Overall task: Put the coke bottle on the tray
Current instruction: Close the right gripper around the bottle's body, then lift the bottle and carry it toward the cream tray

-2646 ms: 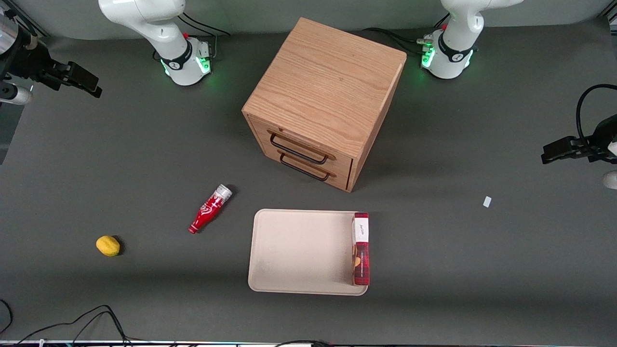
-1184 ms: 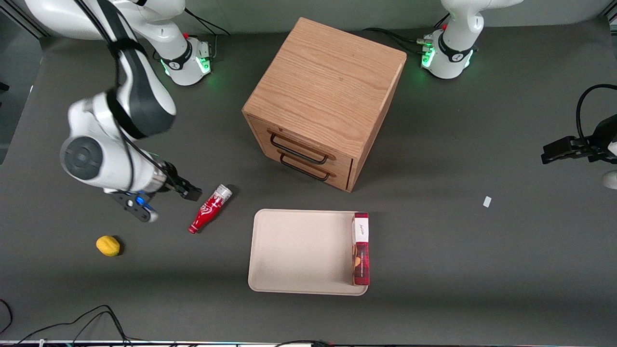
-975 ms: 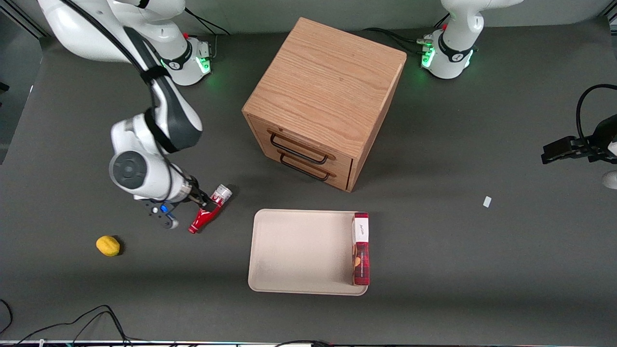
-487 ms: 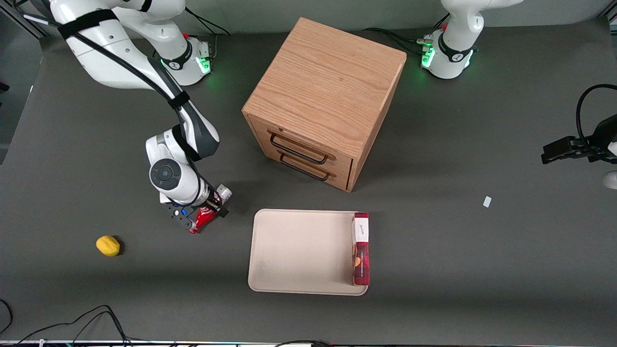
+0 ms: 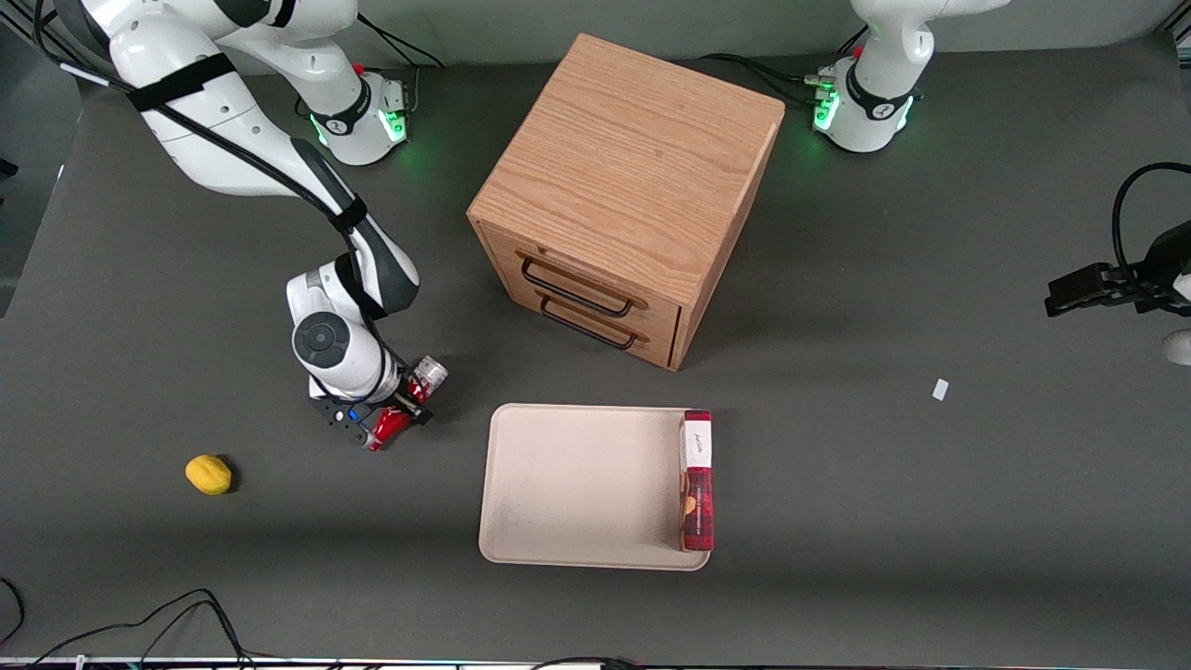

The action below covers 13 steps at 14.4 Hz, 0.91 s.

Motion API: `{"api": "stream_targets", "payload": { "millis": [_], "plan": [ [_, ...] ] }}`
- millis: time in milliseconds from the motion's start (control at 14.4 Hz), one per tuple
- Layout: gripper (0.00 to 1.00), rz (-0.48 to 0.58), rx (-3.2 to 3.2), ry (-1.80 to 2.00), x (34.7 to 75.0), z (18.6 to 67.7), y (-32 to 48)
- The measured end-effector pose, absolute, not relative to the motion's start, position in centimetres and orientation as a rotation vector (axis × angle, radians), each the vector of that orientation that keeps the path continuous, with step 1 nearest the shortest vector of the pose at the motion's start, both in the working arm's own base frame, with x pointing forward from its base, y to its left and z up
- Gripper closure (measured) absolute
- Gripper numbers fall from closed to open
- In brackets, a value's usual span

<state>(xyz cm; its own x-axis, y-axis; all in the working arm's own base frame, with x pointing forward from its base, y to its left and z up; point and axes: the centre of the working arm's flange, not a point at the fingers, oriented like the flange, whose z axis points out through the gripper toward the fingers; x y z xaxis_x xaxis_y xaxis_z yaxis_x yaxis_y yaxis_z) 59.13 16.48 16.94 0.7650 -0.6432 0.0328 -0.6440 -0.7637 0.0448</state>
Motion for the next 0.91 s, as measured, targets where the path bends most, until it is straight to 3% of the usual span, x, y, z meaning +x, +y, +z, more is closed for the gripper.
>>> {"api": "stream_targets", "payload": {
  "millis": [70, 418, 905],
  "plan": [
    [0.47, 0.03, 2.903, -1.056, 59.3, 17.1, 16.5],
    [0.47, 0.043, 2.897, -0.996, 60.7, 20.5, 16.7],
    [0.47, 0.054, 3.041, -0.546, 65.5, 45.0, 17.9]
  ]
}}
